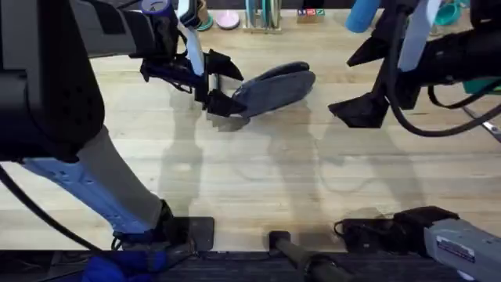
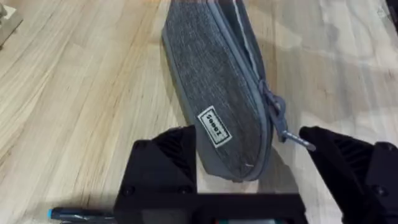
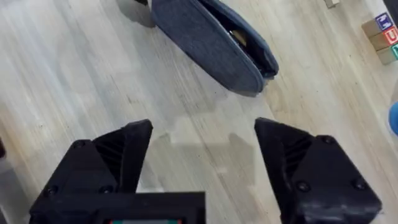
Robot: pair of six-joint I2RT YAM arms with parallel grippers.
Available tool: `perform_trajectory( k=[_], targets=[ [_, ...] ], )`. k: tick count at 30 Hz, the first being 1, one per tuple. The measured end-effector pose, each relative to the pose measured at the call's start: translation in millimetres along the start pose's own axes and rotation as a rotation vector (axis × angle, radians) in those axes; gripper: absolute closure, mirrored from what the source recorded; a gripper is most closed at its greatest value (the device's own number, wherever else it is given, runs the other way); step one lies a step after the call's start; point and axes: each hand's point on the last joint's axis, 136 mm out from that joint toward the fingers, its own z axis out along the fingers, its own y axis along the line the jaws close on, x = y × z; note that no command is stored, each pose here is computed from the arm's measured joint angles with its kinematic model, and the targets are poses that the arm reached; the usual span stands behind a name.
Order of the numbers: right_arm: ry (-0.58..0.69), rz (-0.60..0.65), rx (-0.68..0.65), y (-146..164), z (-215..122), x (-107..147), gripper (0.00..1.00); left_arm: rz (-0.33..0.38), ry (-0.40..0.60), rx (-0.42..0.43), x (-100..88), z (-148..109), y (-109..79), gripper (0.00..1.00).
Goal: Unzip the bag, pick up the pens from the table one at a time and place them inside, then zip the bag closed.
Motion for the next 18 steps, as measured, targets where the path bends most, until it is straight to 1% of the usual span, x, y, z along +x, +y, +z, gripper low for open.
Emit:
perform_trajectory(
  k=[5, 8, 10, 12, 14, 18],
  targets=[
    [-0.002, -0.001, 0.002, -0.6, 0.0, -0.5, 0.006, 0.000, 0.000, 0.000, 0.0, 0.0, 0.0, 0.006],
    [-0.004, -0.003, 0.005, -1.2, 0.1, -1.1, 0.005, 0.012, -0.002, -0.007, -0.6, 0.0, 2.2, 0.006],
    [-0.011, -0.008, 0.012, -3.0, 0.0, -2.7, 0.005, 0.004, -0.001, -0.006, -0.5, 0.0, 2.0, 0.005],
    [-0.016, -0.012, 0.020, -4.8, 0.0, -4.1, 0.005, -0.021, -0.001, -0.003, -0.4, -0.1, 1.1, 0.005],
    [-0.015, -0.015, 0.028, -6.6, 0.0, -4.3, 0.005, -0.063, 0.000, -0.002, -1.0, -0.6, 1.0, 0.005],
    [-0.010, -0.016, 0.037, -8.4, -0.1, -3.7, 0.006, -0.126, 0.017, -0.023, -4.9, -4.1, 8.6, 0.004]
  ],
)
